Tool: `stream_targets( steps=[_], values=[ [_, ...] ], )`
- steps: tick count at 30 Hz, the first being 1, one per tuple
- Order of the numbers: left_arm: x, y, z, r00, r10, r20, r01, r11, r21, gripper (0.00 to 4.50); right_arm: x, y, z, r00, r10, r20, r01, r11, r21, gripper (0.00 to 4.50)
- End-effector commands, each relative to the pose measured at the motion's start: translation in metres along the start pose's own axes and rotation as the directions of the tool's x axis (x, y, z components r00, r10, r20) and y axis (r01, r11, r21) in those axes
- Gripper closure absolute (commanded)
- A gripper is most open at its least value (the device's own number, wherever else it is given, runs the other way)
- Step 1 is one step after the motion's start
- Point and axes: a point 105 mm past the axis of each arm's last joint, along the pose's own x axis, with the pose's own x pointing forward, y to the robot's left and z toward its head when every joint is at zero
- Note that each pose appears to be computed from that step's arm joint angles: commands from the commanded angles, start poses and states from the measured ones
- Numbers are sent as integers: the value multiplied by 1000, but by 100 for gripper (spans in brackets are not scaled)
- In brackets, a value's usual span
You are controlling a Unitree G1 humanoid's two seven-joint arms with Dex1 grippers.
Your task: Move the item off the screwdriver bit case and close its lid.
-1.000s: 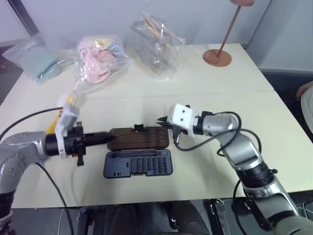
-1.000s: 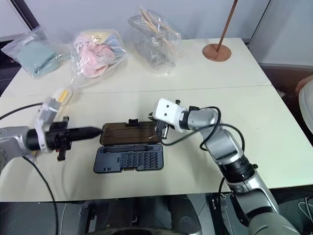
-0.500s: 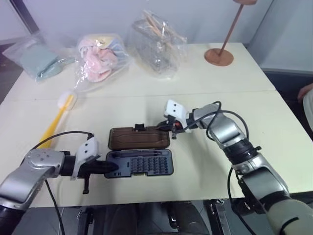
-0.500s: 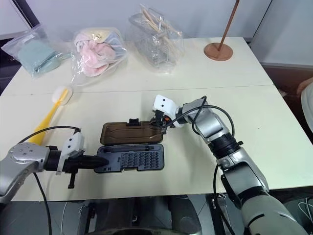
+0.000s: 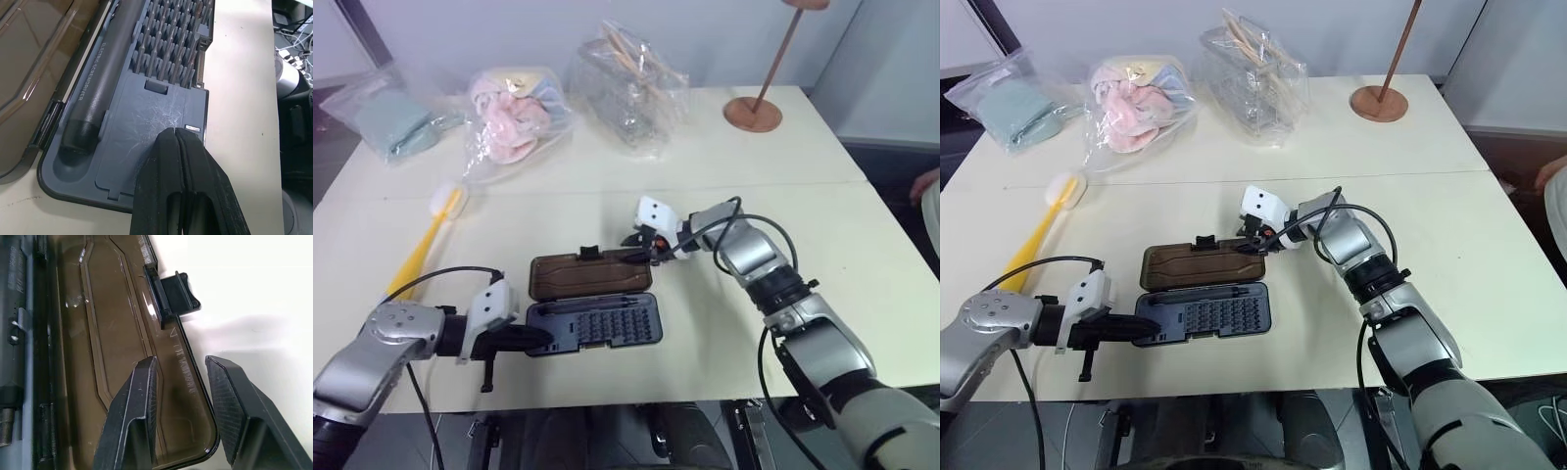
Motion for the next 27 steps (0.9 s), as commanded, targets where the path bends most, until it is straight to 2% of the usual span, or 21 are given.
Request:
stream_targets(
  steps=[1,8,13,14,17,18,27],
  values=[
    [4,-3,-5,1000,-6,-19,6,1000,-5,450,-2,-5,14,1000,-5,19,6,998,-65,290],
    [5,-1,-3,1000,3,-14,-3,1000,-5,450,15,-2,-13,994,37,-98,-47,994,-100,290],
    [4,1,-2,1000,15,-14,-15,1000,-5,450,22,-5,-25,992,26,-125,-39,994,-100,290],
    [4,1,-2,1000,17,-14,-17,1000,-5,450,22,-5,-26,992,26,-124,-39,994,-100,313],
    [3,1,-2,1000,18,-19,-18,1000,-6,450,23,-2,-25,992,50,-113,-62,993,-100,422],
    [3,1,-3,1000,18,-22,-18,1000,-5,450,23,0,-25,992,56,-110,-67,993,-101,444],
    [3,3,-6,999,26,-32,-27,1000,-13,450,19,7,-28,993,56,-99,-72,983,-166,444]
  ],
)
